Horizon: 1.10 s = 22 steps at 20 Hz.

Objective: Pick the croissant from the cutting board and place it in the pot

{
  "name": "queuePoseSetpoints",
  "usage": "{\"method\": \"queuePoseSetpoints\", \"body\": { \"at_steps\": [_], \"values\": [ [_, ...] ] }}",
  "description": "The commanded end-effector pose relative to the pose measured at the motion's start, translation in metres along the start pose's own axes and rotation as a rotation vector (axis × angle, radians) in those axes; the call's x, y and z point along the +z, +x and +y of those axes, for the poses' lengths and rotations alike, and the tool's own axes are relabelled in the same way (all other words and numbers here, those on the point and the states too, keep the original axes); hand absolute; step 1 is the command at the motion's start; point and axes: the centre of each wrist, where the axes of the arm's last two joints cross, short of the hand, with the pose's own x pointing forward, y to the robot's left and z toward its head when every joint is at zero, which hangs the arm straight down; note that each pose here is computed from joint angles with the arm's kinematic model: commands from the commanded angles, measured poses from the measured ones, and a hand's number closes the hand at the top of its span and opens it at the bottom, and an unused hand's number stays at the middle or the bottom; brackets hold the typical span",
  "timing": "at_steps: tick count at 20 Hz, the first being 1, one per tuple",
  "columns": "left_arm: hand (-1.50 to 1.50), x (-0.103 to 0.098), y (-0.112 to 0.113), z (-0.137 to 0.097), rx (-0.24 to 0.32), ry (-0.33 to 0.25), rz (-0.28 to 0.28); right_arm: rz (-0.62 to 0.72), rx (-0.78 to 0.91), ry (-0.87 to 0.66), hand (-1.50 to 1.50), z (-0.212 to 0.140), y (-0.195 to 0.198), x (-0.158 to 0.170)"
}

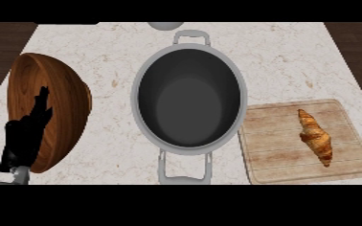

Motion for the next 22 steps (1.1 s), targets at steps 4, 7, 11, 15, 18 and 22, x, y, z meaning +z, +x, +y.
{"method": "queuePoseSetpoints", "body": {
  "at_steps": [4,7,11,15,18,22],
  "values": [
    [0.0,-0.01,0.007,0.011,-0.004,-0.031,-0.018,0.186,0.228,0.261,-1.5,-0.01,0.052,-0.031],
    [0.0,-0.002,-0.007,-0.005,0.005,-0.037,0.002,0.243,0.282,0.43,-1.5,0.003,0.066,-0.031],
    [0.0,-0.006,0.003,-0.014,0.001,-0.014,-0.006,0.279,0.288,0.516,-1.5,0.009,0.085,-0.056],
    [0.0,-0.004,0.0,-0.01,-0.005,-0.024,0.009,0.289,0.275,0.58,-1.5,0.027,0.083,-0.079],
    [0.0,0.003,0.01,0.0,-0.002,-0.016,-0.009,0.285,0.301,0.586,-1.5,0.053,0.108,-0.088],
    [0.0,-0.003,0.008,-0.001,0.009,0.001,0.005,0.335,0.384,0.595,-1.5,0.062,0.102,-0.092]
  ]
}}
